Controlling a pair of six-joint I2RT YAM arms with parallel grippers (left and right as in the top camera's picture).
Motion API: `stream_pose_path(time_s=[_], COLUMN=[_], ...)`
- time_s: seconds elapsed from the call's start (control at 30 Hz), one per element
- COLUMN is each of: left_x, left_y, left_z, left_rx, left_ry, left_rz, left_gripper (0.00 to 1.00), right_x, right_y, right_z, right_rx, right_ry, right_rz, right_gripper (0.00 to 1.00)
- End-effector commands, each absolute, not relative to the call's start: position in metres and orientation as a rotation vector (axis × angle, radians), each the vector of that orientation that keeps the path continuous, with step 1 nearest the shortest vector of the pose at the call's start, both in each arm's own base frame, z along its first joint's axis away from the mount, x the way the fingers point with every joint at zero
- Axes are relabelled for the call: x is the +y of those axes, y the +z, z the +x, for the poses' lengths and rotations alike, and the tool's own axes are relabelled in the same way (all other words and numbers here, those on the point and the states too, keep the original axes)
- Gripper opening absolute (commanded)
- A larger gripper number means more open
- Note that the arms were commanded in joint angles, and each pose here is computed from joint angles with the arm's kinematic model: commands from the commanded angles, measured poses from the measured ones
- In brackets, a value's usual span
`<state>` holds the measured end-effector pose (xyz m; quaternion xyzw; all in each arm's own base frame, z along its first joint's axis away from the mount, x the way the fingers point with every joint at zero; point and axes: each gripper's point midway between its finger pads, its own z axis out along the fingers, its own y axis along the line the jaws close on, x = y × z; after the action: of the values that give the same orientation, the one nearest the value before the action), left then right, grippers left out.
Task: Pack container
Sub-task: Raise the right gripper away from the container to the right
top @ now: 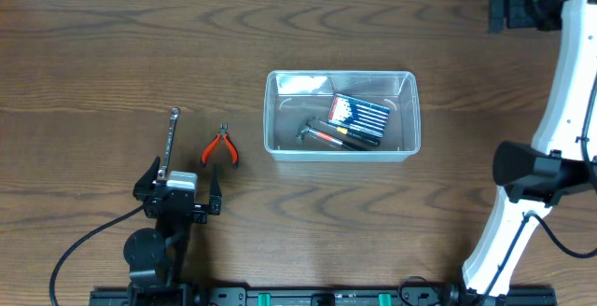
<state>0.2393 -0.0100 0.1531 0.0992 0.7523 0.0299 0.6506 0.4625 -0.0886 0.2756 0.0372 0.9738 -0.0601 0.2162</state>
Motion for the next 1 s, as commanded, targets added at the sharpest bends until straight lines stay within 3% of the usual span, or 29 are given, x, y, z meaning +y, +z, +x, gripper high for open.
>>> stream_pose_path(time_s=[0.0,0.6,0.97], left_x=[-0.008,-0.008,-0.008], left_y=[0.139,0.139,0.145], left_z=[0.24,0.24,0.241], left_rx=[1.74,1.74,1.72], left_ry=[0.077,0.077,0.048], left_rz=[0.227,0.227,0.19], left_gripper=[0.98,0.98,0.98], right_x=[-0.109,-0.129,-0.126], right_y=[0.275,0.169,0.151], right_z=[0.458,0.463,0.453], right_rx=[2.691,2.879,2.94], right_ry=[-0.163,-0.141,-0.129], right_rz=[0.203,0.265,0.267], right_gripper=[0.99,0.99,0.99])
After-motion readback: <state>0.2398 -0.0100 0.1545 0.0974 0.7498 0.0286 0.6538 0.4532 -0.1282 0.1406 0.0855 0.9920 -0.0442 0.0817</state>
